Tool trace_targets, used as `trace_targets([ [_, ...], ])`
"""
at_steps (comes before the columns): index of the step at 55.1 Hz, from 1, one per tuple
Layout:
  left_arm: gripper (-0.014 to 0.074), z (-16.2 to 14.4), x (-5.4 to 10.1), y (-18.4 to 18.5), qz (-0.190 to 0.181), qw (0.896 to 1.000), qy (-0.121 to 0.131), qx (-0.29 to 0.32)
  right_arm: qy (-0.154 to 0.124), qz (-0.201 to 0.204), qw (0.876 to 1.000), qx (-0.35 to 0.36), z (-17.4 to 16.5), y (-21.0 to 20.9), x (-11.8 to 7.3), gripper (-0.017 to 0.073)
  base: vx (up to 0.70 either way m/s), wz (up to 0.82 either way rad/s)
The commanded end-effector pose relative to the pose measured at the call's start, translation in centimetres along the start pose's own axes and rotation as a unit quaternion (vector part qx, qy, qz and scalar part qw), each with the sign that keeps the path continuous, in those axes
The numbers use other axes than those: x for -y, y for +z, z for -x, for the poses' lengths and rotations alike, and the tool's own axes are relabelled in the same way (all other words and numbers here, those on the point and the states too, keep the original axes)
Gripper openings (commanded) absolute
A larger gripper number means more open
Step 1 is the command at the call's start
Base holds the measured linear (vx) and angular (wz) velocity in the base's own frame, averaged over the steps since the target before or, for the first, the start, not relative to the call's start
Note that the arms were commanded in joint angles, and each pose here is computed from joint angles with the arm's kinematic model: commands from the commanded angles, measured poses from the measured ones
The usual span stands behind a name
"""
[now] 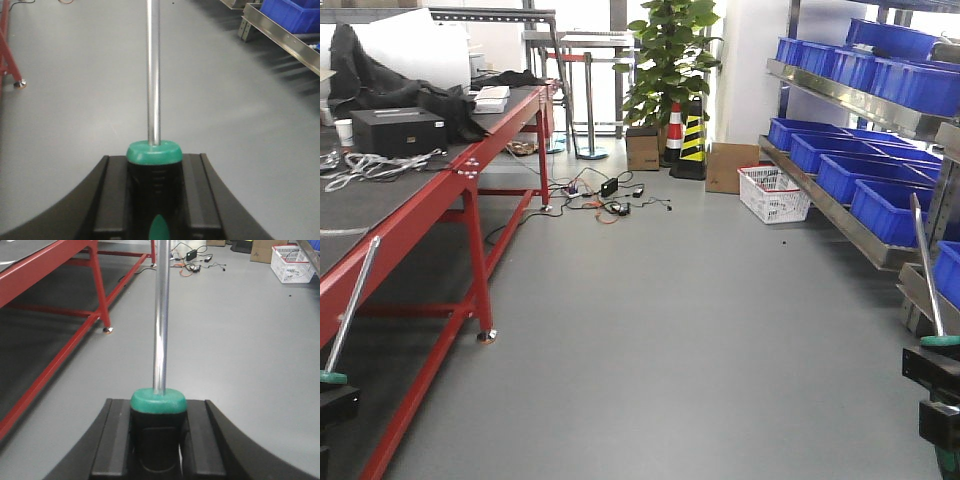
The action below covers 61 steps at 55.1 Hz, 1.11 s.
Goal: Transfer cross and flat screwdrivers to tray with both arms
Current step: 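Drive along the blue-bin shelves to the roller station with the tray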
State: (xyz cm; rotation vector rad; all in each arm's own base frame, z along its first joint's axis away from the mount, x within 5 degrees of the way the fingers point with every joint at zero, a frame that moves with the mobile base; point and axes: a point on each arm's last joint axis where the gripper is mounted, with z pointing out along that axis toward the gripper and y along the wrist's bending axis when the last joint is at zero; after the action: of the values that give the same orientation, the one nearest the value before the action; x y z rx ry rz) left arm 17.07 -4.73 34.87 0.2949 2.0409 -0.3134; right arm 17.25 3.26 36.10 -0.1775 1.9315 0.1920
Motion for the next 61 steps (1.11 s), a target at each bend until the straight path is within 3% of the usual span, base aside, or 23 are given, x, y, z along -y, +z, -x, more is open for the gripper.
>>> trace_targets([
  [1,0.0,1.66,0.09,-0.74,0.005,0.998,-0.005,0.057,-0.002,-0.008,0.998,0.06,1.75,-0.59,0.11,-0.0008,0.59,-0.09],
  [25,0.0,1.66,0.09,-0.74,0.005,0.998,-0.005,0.057,-0.002,-0.008,0.998,0.06,1.75,-0.59,0.11,-0.0008,0.55,-0.33],
  [61,0.0,1.66,0.09,-0.74,0.005,0.998,-0.005,0.057,-0.002,-0.008,0.998,0.06,1.75,-0.59,0.11,-0.0008,0.49,-0.75],
])
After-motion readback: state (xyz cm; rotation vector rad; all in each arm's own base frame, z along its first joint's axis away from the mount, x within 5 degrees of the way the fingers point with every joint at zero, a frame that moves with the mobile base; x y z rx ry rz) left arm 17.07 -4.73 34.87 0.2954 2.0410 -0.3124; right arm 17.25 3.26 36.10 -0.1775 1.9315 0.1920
